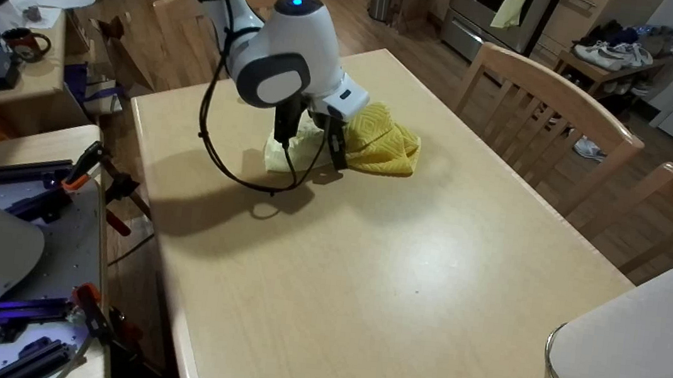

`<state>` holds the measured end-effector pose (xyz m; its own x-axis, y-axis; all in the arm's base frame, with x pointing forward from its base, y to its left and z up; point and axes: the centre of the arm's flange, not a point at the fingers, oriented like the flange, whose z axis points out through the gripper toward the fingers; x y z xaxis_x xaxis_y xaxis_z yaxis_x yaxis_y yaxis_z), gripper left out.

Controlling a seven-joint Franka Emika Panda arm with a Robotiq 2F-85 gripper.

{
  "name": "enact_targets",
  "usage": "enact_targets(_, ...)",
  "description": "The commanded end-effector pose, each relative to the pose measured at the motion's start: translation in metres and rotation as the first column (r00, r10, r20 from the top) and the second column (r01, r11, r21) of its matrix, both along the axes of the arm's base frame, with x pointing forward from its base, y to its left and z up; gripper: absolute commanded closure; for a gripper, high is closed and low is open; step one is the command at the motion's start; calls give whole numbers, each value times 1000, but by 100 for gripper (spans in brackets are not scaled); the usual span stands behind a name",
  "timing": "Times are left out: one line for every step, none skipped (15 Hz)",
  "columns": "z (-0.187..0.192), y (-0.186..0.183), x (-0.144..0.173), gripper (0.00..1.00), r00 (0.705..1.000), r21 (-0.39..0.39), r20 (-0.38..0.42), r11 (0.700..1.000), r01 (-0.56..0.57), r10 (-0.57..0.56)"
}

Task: Use the yellow towel to wipe the table

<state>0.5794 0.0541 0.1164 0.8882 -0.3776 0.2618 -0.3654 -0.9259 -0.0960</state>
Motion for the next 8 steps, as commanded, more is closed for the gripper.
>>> enact_targets(6, -45, -3, 99, 994, -51, -97, 998, 48, -53)
enact_targets(8, -58, -10, 99, 990, -74, -110, 994, 78, -86)
enact_targets(9, -73, -22, 99, 982, -100, -133, 988, 119, -131)
enact_targets(9, -89, -31, 99, 974, -117, -154, 982, 151, -168)
enact_targets(9, -105, -44, 99, 962, -134, -176, 974, 185, -207)
enact_targets(7, -119, -55, 99, 948, -152, -196, 963, 222, -250)
enact_targets(5, -133, -66, 99, 931, -165, -220, 952, 258, -290)
enact_targets(4, -144, -75, 99, 914, -175, -235, 939, 295, -331)
